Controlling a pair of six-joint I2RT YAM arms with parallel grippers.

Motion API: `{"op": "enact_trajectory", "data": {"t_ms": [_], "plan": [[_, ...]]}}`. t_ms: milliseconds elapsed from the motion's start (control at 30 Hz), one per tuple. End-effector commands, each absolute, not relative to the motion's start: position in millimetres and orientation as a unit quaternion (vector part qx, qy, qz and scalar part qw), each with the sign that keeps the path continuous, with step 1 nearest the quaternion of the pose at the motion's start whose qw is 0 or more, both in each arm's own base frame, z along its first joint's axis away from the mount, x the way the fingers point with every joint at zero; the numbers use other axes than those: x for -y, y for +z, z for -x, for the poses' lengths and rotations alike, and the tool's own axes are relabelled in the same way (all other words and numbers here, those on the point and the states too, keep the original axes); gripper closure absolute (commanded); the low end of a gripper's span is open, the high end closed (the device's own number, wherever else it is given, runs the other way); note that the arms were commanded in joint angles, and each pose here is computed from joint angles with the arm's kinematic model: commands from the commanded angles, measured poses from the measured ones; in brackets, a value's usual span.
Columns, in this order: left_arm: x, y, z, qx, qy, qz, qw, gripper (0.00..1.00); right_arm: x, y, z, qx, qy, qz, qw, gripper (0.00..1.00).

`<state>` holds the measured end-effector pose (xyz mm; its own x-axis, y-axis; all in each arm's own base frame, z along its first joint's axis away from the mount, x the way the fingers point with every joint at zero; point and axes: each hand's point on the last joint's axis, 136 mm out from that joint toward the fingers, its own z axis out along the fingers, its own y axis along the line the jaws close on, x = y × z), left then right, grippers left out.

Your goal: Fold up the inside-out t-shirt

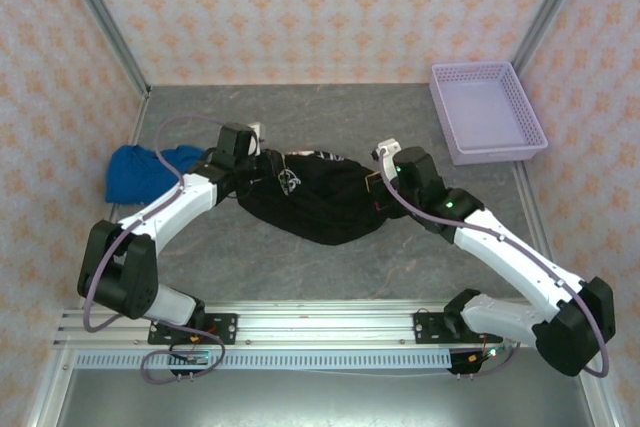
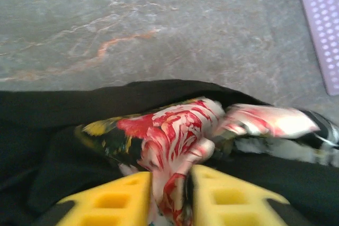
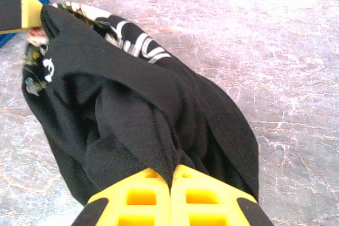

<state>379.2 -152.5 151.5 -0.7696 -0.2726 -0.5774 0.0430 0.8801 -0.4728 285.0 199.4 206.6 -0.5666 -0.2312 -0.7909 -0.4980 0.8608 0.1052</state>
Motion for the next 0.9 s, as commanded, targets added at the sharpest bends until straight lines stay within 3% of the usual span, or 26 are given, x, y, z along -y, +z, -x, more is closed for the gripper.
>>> {"op": "enact_trajectory", "data": {"t_ms": [0, 133, 433, 767, 867], "plan": [[152.3, 173.8, -362.7, -0.906, -0.185, 0.007, 0.380, 0.55, -200.6, 174.1, -278.8, -0.885, 0.162, 0.216, 0.379, 1.00], [189.6, 191.3, -337.9, -0.888, -0.167, -0.106, 0.414, 0.36, -200.6, 169.8, -277.6, -0.886, 0.167, 0.209, 0.378, 1.00], [258.5, 165.8, -327.0, -0.884, -0.111, -0.265, 0.369, 0.28, -199.5, 174.3, -278.5, -0.884, 0.165, 0.208, 0.384, 1.00], [283.4, 138.6, -353.3, -0.888, -0.088, -0.289, 0.346, 0.35, -191.9, 173.9, -273.6, -0.886, 0.158, 0.201, 0.388, 1.00], [282.9, 135.8, -360.7, -0.891, -0.076, -0.283, 0.348, 0.45, -190.1, 172.1, -273.6, -0.887, 0.154, 0.200, 0.387, 1.00]]}}
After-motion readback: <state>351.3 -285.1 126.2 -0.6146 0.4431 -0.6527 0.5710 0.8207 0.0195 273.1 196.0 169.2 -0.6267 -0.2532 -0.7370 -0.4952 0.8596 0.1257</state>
